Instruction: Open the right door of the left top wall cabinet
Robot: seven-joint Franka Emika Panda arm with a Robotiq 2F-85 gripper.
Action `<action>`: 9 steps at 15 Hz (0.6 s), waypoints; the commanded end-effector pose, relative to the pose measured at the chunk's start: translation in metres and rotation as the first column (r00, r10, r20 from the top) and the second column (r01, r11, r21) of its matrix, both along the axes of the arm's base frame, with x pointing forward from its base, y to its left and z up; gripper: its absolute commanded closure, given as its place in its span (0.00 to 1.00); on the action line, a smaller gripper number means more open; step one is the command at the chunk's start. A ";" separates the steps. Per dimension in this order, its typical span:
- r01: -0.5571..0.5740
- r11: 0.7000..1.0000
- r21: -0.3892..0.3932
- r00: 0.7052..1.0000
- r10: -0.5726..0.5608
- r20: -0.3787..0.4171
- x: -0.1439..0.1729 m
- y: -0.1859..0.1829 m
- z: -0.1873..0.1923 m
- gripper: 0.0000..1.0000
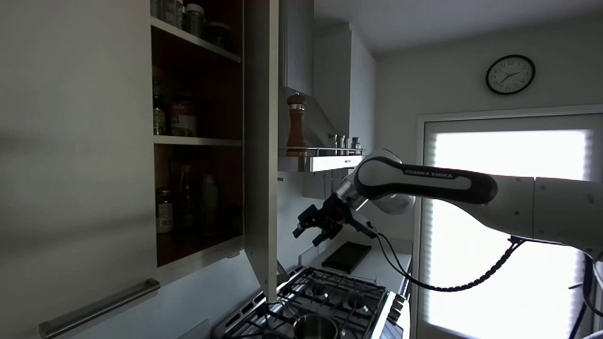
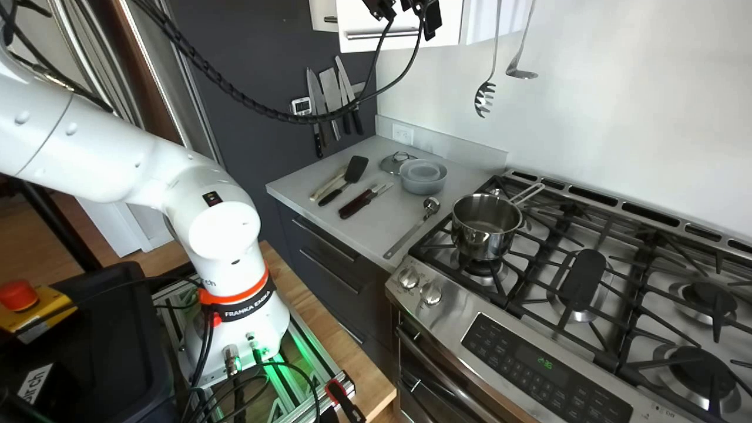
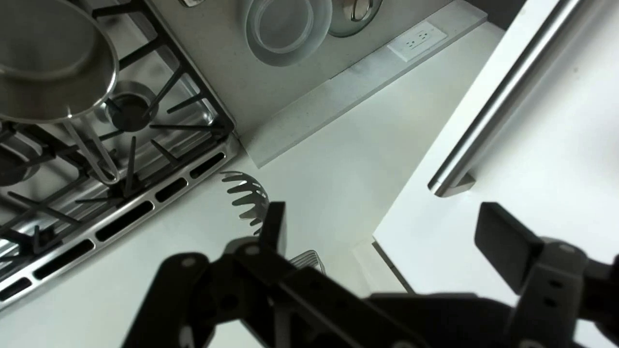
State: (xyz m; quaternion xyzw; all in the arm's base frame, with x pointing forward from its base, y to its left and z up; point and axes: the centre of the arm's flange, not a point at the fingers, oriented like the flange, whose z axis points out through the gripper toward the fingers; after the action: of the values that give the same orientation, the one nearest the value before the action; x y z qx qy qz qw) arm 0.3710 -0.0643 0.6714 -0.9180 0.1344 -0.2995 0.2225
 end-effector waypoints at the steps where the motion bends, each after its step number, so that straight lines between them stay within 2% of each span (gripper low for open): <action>1: -0.095 0.995 -0.010 0.993 0.096 0.074 -0.046 -0.004 -0.003 0.00; 9: -0.200 0.979 -0.030 0.965 0.202 0.164 -0.116 0.012 -0.011 0.00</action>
State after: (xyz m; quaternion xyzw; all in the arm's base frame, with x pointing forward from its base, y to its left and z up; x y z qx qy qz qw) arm 0.2920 -0.0566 0.6730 -0.9103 0.0443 -0.3391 0.2333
